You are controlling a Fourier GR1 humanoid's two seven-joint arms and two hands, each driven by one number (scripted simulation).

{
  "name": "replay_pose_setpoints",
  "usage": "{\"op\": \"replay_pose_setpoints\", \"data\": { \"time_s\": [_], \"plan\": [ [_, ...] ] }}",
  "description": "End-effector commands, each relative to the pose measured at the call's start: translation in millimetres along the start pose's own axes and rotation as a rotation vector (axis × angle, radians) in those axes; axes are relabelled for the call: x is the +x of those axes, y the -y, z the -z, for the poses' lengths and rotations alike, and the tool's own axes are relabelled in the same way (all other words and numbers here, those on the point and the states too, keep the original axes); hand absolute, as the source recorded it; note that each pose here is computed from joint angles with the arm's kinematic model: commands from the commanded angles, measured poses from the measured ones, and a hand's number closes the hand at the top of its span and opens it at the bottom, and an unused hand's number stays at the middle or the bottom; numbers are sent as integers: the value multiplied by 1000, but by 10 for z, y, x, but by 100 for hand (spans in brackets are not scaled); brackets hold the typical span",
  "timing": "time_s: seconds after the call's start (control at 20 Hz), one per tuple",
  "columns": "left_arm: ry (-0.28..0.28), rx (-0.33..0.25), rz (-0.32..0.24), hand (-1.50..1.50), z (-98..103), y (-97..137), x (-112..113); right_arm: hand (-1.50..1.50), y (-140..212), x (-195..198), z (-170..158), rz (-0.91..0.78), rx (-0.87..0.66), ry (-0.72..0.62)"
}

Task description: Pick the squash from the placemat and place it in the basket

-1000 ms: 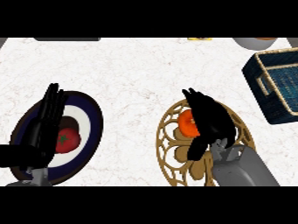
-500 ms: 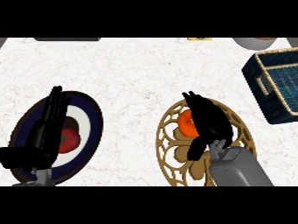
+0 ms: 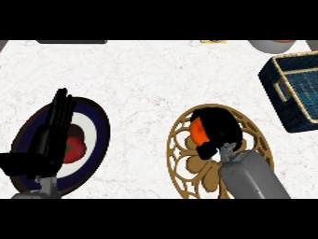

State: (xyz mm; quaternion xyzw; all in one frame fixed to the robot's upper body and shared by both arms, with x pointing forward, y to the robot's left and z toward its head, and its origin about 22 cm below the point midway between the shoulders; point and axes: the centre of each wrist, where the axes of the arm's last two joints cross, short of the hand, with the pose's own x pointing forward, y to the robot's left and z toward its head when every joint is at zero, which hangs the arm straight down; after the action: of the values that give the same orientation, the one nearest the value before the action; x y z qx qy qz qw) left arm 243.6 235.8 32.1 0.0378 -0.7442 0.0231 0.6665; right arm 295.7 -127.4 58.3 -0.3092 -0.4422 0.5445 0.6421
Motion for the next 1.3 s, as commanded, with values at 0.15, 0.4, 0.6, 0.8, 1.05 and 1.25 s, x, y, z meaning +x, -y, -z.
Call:
{"op": "replay_pose_setpoints", "data": {
  "time_s": [0.15, 0.4, 0.6, 0.8, 1.05, 1.25],
  "plan": [
    [-4, 9, -6, 0, -129, -26, -10, 150, -159, 5, 95, -80, 4, 68],
    [-11, -3, -4, 0, -73, -68, -51, 150, -294, 118, -172, -110, -26, 83],
    [-3, 11, -1, 0, -10, -134, 92, 150, -564, -498, -315, -174, 15, 186],
    [-14, 23, 14, 0, 32, -94, -53, 150, -808, -933, -542, -173, -3, 247],
    [9, 30, -6, 0, -41, -72, 63, 150, -517, -877, -746, -124, -204, 275],
    [-12, 26, 1, 0, 2, -42, -98, 150, -284, -869, -1076, 61, -262, 359]
  ]
}}
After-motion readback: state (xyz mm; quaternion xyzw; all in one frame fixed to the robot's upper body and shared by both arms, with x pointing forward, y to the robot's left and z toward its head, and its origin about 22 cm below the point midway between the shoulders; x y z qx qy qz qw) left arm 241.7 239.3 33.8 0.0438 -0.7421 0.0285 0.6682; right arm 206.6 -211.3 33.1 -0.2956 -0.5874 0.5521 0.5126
